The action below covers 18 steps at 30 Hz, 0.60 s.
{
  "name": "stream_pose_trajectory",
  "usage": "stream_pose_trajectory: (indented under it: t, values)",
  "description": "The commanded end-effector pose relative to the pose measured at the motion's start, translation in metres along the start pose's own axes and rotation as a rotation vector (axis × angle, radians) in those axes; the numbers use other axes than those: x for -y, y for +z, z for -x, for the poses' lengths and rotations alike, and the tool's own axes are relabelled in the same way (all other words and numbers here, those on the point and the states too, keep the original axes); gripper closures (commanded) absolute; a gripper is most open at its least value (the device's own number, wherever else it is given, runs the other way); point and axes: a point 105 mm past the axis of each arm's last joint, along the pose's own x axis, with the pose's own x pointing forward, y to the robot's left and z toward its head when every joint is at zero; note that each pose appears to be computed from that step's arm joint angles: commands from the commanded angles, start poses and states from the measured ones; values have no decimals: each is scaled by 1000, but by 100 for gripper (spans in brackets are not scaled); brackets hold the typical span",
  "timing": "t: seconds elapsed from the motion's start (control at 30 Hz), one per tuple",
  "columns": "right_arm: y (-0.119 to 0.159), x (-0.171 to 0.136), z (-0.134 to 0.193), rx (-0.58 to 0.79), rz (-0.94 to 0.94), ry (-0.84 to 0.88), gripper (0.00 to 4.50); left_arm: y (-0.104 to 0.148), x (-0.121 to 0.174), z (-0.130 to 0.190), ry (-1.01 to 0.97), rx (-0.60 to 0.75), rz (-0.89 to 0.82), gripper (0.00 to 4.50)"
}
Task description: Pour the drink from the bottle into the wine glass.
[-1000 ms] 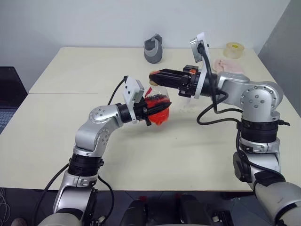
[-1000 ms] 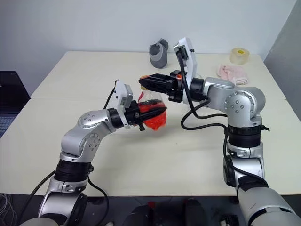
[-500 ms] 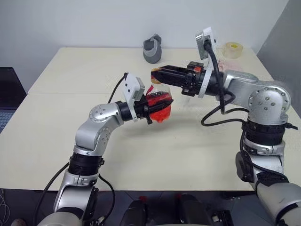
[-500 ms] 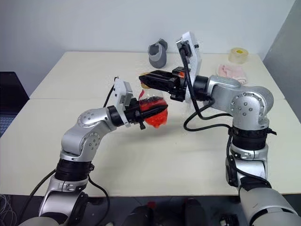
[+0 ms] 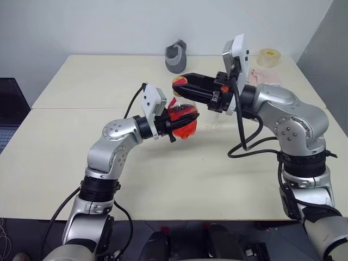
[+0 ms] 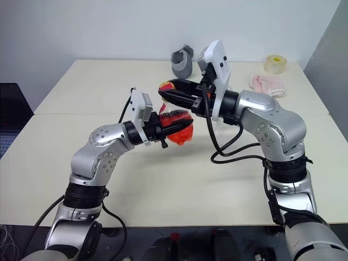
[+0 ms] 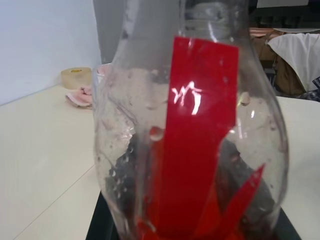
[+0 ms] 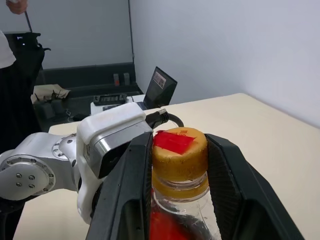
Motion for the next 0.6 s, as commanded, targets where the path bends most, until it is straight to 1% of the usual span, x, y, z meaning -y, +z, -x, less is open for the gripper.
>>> stream_pose_trajectory:
  t: [0.03, 0.27, 0.4, 0.6]
  values:
    - [19, 3, 6, 55, 104, -32, 326, 7, 3, -2, -16, 12, -23, 326]
    - [28, 4, 10, 77, 101, -38, 326, 6, 4, -1, -13, 11, -19, 326]
    - [36, -3, 19, 84, 42, -11, 326, 5, 5, 0, -11, 12, -17, 326]
    - [43, -22, 33, 70, 14, 25, 326, 2, 7, 2, -13, 8, -10, 326]
